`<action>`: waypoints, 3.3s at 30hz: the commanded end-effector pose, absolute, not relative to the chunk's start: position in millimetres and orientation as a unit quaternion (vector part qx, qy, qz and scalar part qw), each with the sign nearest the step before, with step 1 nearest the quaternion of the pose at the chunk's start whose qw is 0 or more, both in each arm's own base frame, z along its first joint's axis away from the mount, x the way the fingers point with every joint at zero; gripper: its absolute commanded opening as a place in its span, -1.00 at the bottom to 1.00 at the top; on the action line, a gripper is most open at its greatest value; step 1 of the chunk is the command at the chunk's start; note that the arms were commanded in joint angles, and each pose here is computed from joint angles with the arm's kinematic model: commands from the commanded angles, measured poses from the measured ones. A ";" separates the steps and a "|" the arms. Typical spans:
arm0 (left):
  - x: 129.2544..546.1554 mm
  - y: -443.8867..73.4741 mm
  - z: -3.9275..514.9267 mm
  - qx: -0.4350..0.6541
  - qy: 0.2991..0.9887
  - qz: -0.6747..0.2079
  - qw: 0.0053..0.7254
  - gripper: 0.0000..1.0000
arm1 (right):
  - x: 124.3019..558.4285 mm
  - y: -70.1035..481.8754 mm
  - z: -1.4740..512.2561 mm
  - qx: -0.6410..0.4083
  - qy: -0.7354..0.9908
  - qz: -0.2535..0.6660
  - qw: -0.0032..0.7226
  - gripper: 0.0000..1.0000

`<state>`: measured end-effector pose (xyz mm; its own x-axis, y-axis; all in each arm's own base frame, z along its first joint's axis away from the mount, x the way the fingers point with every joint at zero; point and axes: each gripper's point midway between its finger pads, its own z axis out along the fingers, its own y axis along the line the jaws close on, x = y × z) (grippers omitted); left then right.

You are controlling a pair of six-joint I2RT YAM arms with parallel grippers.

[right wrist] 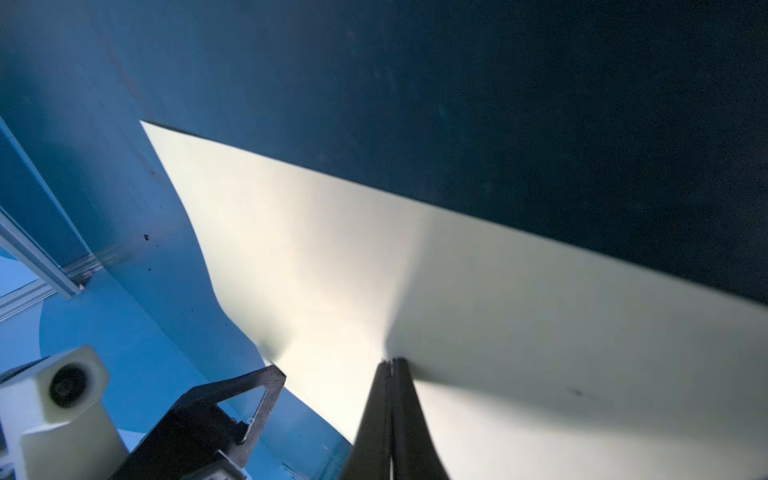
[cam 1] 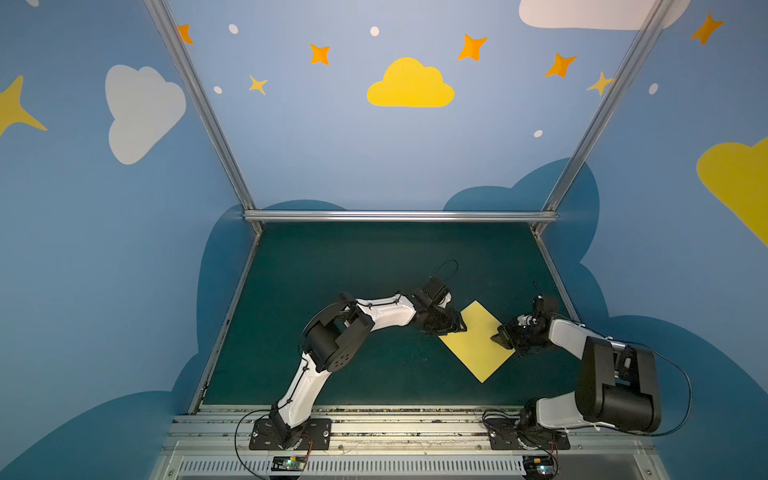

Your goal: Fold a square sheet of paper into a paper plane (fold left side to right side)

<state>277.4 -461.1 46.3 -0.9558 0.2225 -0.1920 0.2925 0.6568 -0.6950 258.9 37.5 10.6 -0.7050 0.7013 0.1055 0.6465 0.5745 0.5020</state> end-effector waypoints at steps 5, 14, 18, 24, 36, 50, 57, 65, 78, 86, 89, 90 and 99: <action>281.2 -419.9 47.9 0.132 0.939 -0.305 0.092 0.50 | 238.2 32.9 -9.9 0.393 0.893 0.221 0.014 -1.00; 276.8 -411.5 29.7 0.120 0.947 -0.288 0.081 0.51 | 238.1 31.4 -9.0 0.392 0.893 0.220 0.015 -1.00; 272.5 -420.9 21.1 0.131 0.943 -0.300 0.065 0.51 | 237.3 31.5 -9.4 0.391 0.894 0.219 0.015 -1.00; 265.8 -446.3 15.6 0.158 0.927 -0.335 0.050 0.51 | 235.1 30.6 -11.8 0.392 0.894 0.215 0.011 -1.00; 278.1 -489.7 31.5 0.197 0.888 -0.410 0.073 0.55 | 233.9 28.8 -13.4 0.386 0.899 0.208 0.006 -1.00; 331.0 -447.7 43.8 0.240 0.909 -0.311 0.141 0.57 | 234.2 28.1 -14.4 0.382 0.901 0.207 0.005 -1.00; 324.2 -451.5 40.1 0.253 0.905 -0.320 0.123 0.58 | 244.6 30.4 -6.8 0.374 0.900 0.222 0.014 -1.00; 301.7 -474.5 24.1 0.284 0.893 -0.340 0.075 0.58 | 241.7 30.0 -10.8 0.379 0.899 0.219 0.009 -1.00; 273.0 -498.5 30.0 0.311 0.859 -0.405 0.028 0.58 | 239.5 29.8 -13.3 0.380 0.899 0.216 0.005 -1.00; 276.9 -478.9 42.8 0.299 0.875 -0.374 0.067 0.58 | 252.3 30.6 3.0 0.358 0.904 0.232 0.026 -1.00; 274.6 -469.5 37.7 0.292 0.884 -0.360 0.067 0.58 | 257.4 22.5 23.3 0.361 0.903 0.225 0.054 -1.00; 273.9 -467.4 37.2 0.291 0.885 -0.358 0.069 0.58 | 262.8 16.2 33.6 0.364 0.903 0.217 0.069 -0.76; 282.7 -451.9 54.9 0.270 0.889 -0.358 0.096 0.59 | 253.8 -29.3 53.1 0.420 0.887 0.169 0.097 0.48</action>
<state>276.4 -463.2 47.7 -0.8233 0.4365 -0.3629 0.5644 0.5613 -0.6053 270.9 -20.8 61.7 -0.6422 0.7635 -0.0679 0.6636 0.5981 0.4494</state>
